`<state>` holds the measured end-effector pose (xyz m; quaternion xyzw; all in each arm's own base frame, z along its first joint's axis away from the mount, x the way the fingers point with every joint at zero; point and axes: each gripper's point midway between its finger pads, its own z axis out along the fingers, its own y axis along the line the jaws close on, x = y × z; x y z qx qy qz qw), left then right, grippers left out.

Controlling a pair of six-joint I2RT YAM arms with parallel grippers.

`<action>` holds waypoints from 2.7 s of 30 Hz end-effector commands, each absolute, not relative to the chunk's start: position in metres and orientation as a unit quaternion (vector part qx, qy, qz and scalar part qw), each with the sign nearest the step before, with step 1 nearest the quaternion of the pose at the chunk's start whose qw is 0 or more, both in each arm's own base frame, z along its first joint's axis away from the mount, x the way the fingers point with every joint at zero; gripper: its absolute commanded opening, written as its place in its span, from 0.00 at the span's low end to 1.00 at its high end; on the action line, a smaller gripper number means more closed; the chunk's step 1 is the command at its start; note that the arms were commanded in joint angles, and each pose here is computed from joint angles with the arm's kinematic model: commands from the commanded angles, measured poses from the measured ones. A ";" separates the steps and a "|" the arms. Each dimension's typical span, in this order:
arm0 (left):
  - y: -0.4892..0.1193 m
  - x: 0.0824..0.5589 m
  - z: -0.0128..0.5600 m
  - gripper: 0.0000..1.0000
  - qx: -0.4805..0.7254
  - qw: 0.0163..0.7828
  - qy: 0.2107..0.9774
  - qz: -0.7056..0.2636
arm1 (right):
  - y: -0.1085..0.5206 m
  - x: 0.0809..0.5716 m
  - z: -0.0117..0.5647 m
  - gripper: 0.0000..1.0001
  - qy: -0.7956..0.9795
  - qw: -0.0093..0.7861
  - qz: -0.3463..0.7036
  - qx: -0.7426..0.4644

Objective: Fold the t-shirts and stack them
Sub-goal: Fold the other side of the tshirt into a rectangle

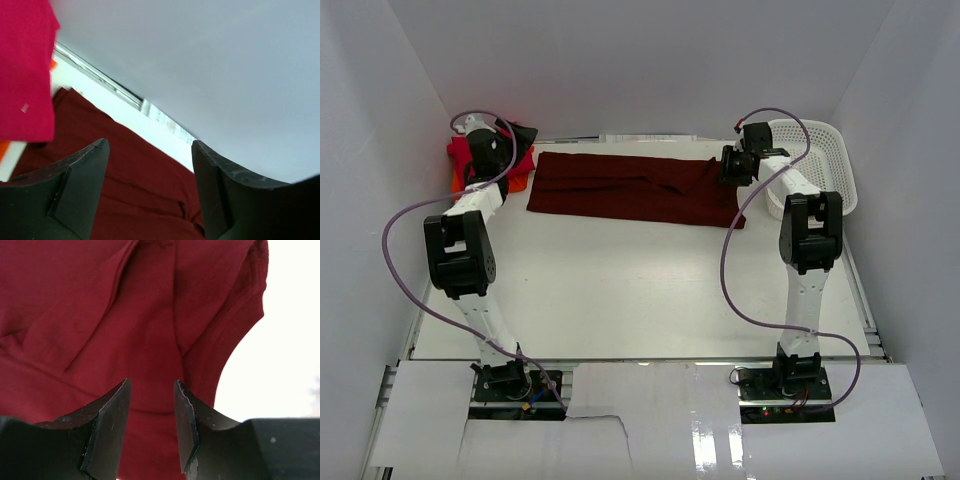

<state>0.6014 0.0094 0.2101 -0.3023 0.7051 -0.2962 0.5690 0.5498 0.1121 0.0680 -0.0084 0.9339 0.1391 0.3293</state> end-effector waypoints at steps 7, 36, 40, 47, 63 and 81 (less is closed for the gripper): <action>-0.028 0.548 0.192 0.61 -0.225 0.518 0.748 -0.347 | 0.131 0.518 0.099 0.46 0.928 0.320 0.190 -0.020; -0.066 0.571 0.088 0.25 -0.154 0.399 0.858 -0.284 | 0.141 0.467 0.052 0.46 0.954 0.245 0.167 -0.041; -0.071 0.562 0.085 0.25 -0.149 0.385 0.868 -0.277 | 0.140 0.466 0.047 0.46 0.958 0.235 0.162 -0.040; -0.067 0.544 0.090 0.28 -0.136 0.384 0.881 -0.242 | 0.137 0.467 0.033 0.46 0.965 0.215 0.144 -0.040; -0.057 0.533 0.031 0.31 -0.140 0.317 0.930 -0.123 | 0.135 0.460 0.017 0.46 0.975 0.182 0.116 -0.049; -0.061 0.459 0.019 0.27 -0.181 0.236 0.952 -0.074 | 0.100 0.388 0.001 0.46 0.993 0.100 0.034 -0.043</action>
